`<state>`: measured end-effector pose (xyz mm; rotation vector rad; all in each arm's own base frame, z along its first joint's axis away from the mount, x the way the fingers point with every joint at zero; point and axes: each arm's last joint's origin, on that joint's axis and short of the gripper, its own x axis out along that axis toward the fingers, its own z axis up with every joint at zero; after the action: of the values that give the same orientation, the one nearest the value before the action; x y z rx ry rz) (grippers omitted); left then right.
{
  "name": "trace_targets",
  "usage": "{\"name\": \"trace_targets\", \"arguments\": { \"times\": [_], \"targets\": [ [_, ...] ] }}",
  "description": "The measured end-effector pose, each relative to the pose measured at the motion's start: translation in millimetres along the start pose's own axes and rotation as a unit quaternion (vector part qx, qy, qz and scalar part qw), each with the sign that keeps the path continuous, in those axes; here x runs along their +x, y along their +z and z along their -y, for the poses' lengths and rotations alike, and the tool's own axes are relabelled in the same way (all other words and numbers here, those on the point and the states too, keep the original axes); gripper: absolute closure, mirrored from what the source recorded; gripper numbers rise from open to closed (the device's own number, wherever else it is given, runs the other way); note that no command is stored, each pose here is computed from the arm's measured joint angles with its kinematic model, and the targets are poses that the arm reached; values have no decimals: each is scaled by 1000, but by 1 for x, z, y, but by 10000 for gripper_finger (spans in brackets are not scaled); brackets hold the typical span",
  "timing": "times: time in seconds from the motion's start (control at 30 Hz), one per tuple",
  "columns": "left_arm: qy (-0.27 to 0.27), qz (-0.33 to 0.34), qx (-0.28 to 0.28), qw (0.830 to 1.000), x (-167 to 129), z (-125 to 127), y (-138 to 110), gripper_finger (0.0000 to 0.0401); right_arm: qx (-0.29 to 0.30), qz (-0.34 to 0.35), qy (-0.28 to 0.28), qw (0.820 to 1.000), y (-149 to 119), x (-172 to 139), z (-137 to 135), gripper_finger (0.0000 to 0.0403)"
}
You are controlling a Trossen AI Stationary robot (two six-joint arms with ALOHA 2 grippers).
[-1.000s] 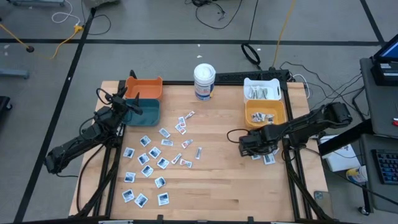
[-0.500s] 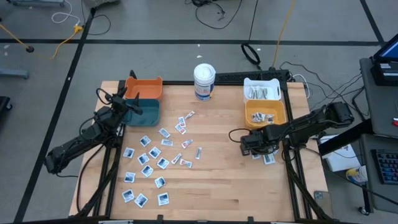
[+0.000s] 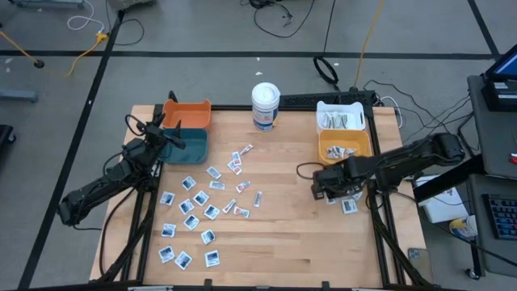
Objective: Pick & Place First Aid Supplies
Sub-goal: Put the black pad into the yellow bin
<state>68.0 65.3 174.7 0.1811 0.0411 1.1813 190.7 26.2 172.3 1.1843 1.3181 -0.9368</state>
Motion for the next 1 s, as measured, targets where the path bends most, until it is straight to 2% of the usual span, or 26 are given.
{"name": "trace_targets", "arguments": {
  "times": [0.2, 0.43, 0.67, 1.0],
  "targets": [
    [0, 0, 0, 1000, 0, 0, 0, 93, -24, -22, 21, 999, 1, -29, -5, 400],
    [0, 0, 0, 1000, 0, 0, 0, 93, -31, -30, 12, 999, 3, -46, -7, 399],
    [0, 0, 0, 1000, 0, 0, 0, 93, 8, -26, -3, 1000, 37, -56, 9, 399],
    [0, 0, 0, 1000, 0, 0, 0, 93, 64, -10, 10, 998, 92, -66, 40, 399]
  ]
}}
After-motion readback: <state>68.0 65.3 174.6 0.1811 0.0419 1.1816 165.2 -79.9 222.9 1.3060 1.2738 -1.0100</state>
